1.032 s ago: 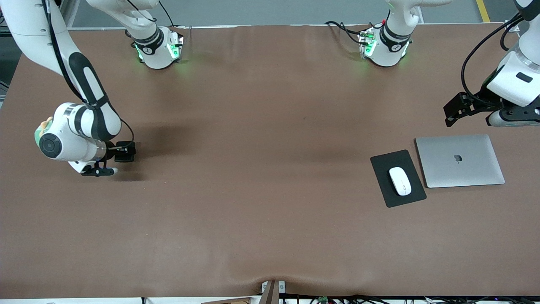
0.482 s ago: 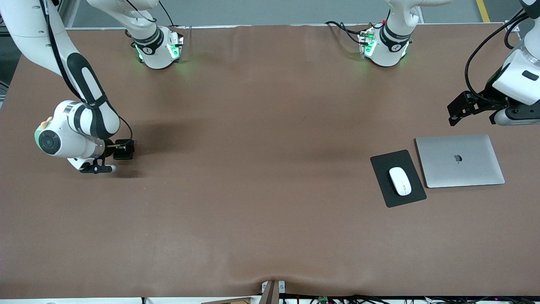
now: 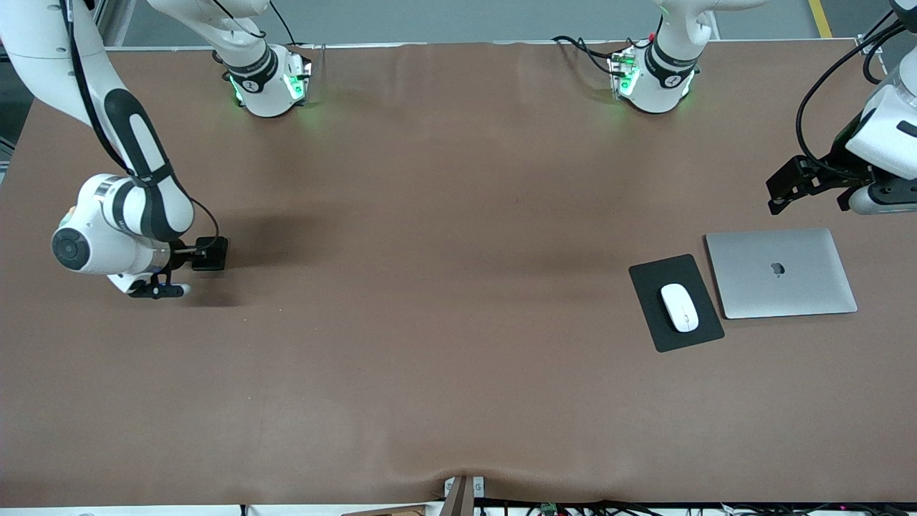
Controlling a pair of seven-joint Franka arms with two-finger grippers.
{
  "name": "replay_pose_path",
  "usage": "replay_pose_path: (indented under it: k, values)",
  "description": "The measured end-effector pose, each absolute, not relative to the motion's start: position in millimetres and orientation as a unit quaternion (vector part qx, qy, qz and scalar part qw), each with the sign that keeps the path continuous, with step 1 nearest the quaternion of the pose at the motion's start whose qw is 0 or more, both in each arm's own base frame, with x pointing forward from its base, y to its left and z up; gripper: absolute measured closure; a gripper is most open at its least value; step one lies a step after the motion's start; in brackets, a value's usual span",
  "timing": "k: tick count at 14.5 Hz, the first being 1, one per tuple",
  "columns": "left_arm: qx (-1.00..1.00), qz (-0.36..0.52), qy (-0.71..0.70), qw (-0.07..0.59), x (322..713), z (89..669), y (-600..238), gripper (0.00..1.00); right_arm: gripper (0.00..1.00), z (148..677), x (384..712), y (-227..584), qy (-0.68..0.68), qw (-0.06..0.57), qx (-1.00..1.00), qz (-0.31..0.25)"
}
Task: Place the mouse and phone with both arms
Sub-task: 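Lower the phone beside the plush toy and open the right gripper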
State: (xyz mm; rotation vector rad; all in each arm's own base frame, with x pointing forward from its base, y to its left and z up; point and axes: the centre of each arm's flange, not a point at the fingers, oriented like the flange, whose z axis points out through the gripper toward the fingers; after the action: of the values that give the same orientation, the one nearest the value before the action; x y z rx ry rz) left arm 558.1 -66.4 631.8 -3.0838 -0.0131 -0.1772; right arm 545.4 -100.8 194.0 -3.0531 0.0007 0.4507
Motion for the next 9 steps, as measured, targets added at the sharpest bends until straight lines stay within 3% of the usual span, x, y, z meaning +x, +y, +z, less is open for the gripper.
replay_pose_path:
  k: [3,9]
  values:
    - [-0.998,-0.056,-0.001,0.026,557.4,630.7,-71.6,0.0,0.0,224.3,577.2,-97.6,-0.016,0.025,-0.993,0.112]
    - [-0.998,-0.053,0.0,0.026,558.2,627.7,-71.7,0.0,0.0,317.8,629.9,-98.8,-0.101,0.039,-0.989,0.106]
